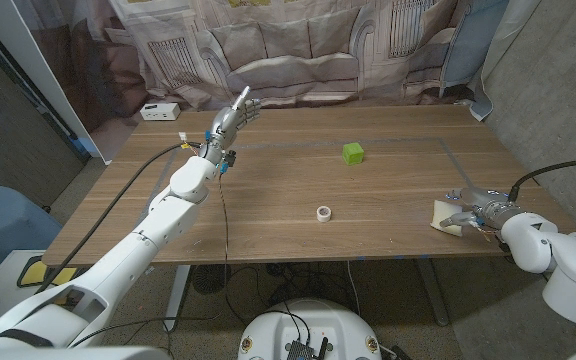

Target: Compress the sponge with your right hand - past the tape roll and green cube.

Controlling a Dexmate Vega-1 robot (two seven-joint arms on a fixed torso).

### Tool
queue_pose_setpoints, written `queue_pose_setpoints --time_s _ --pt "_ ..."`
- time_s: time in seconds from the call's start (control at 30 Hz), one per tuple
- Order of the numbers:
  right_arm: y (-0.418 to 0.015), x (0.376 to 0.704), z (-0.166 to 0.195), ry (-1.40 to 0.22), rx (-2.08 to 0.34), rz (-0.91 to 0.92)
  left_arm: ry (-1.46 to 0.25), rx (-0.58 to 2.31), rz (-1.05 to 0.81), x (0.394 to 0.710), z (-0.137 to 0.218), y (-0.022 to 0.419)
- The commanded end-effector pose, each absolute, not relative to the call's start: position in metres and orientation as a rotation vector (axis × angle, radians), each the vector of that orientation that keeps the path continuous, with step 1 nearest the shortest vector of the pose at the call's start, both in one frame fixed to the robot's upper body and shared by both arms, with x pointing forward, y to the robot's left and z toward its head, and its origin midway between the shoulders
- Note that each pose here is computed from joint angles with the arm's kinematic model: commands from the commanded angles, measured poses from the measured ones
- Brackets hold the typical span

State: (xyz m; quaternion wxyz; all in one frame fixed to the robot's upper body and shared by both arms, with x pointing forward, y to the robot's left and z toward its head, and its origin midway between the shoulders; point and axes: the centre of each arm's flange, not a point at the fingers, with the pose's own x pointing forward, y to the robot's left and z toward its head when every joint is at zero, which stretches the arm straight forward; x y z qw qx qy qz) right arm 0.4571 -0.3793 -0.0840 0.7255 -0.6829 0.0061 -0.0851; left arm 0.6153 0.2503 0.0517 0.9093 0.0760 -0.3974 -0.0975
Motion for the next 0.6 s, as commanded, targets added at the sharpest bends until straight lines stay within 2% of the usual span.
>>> queue_pose_setpoints --time_s 0.03,0.6 --pt "-0.3798 0.4625 -0.0896 0.022 -1.524 -0.208 -0.812 0.161 -0.199 0.6174 0.0515 0.2499" --pt "-0.3832 0.4694 -0.0934 0.045 -1.534 -0.198 -0.802 0.161 -0.197 0.6196 0.0511 0.2481"
